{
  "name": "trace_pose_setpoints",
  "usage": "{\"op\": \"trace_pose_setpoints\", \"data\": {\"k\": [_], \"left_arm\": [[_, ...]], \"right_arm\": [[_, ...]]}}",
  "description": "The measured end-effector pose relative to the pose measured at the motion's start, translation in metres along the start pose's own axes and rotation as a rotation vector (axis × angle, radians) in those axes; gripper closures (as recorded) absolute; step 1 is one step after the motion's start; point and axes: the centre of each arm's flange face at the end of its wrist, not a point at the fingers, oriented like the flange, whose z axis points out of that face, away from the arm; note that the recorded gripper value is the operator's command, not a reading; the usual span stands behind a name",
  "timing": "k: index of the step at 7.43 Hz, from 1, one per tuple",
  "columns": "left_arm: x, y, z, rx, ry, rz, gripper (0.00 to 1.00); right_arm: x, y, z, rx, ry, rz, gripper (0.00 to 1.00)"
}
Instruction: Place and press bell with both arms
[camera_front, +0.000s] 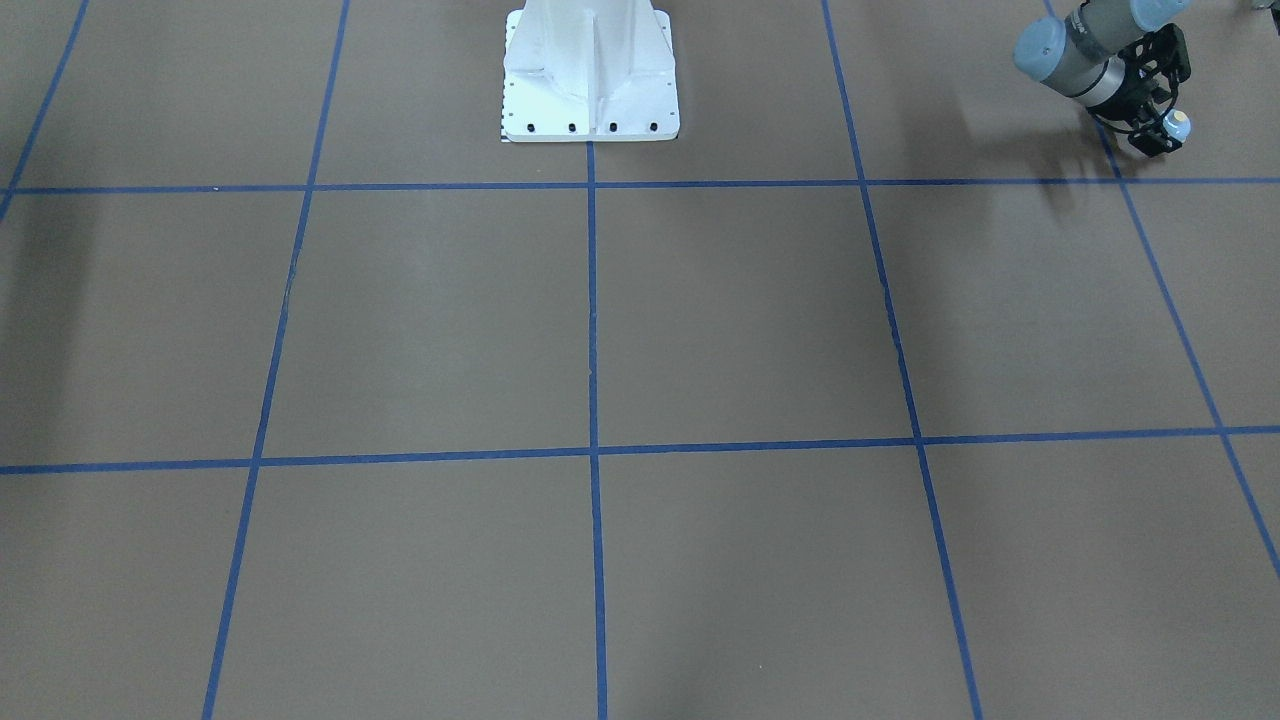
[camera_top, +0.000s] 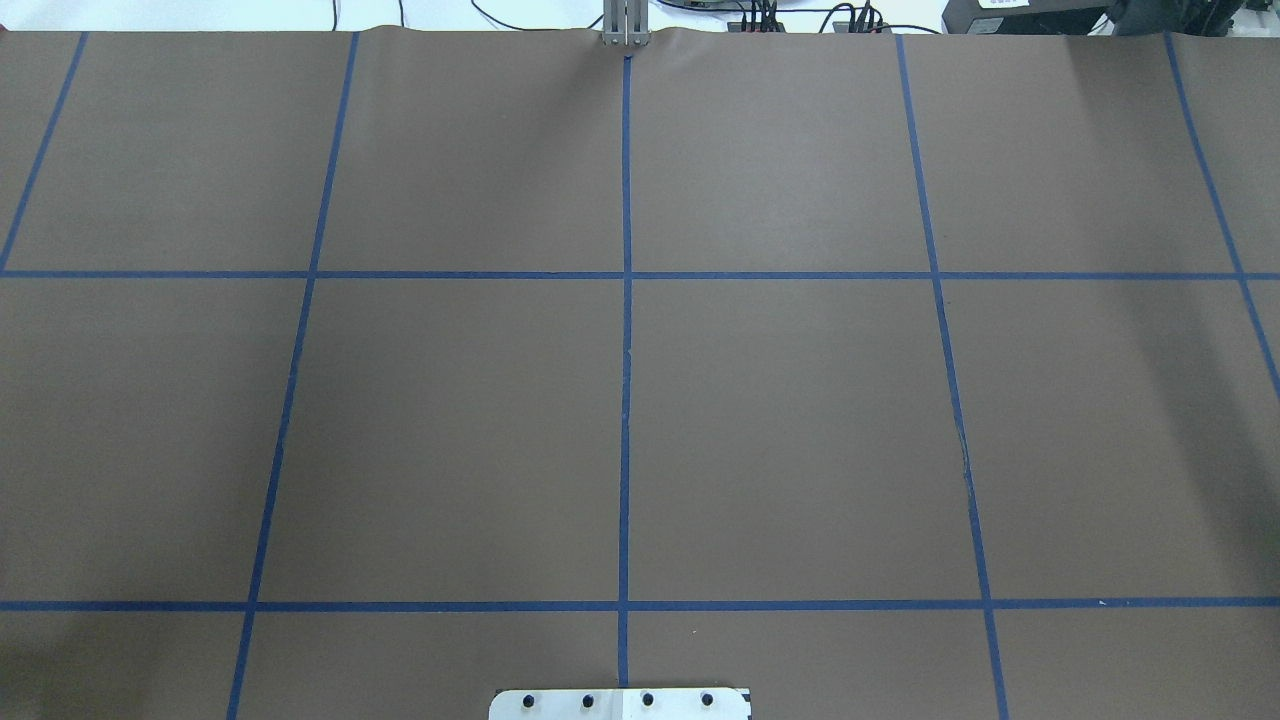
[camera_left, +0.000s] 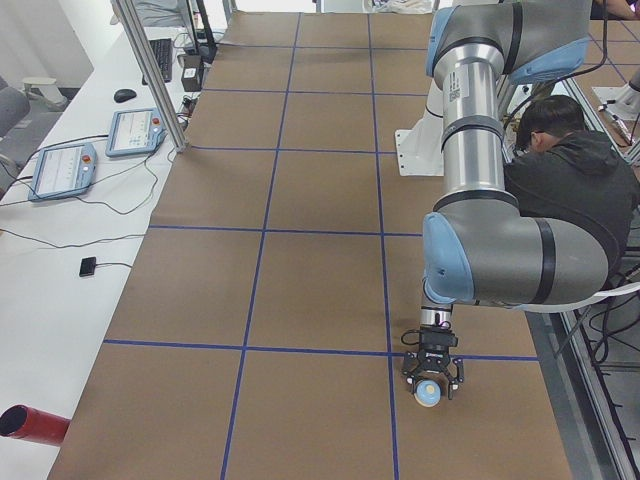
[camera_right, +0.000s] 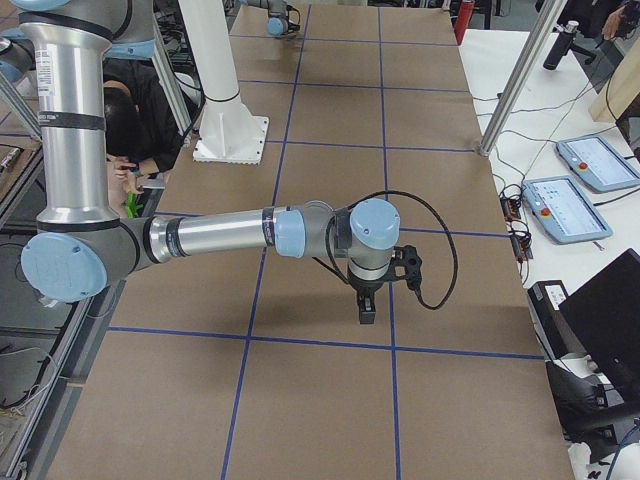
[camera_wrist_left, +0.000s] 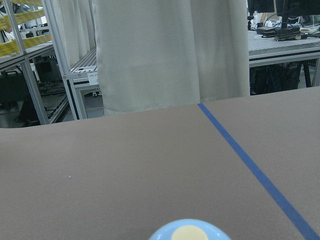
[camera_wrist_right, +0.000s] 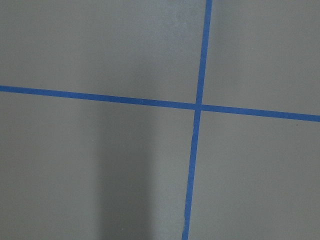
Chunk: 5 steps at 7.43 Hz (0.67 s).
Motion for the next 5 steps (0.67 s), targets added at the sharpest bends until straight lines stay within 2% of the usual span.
{"op": "trace_pose_setpoints", "data": {"k": [1,2,3,5], "left_arm": [[-0.0004,0.0000,0.0011,0.000,0.001,0.002,0.26],[-0.0005,-0.0006,0.0018,0.002,0.002,0.002,0.70],[-0.0005,-0.0014,0.0026,0.004,0.002,-0.001,1.00],[-0.0008,-0.0043,0.0043,0.013,0.000,-0.006,1.00]], "right_arm": [[0.0005,0.0002,-0.0005,0.001,0.000,0.001,0.00],[0.0010,0.0003,-0.0011,0.002,0.000,0.001,0.00],[0.0017,0.0005,-0.0017,0.003,0.000,0.002,0.00],[0.0029,0.0010,-0.0027,0.004,0.001,0.006,0.00]]}}
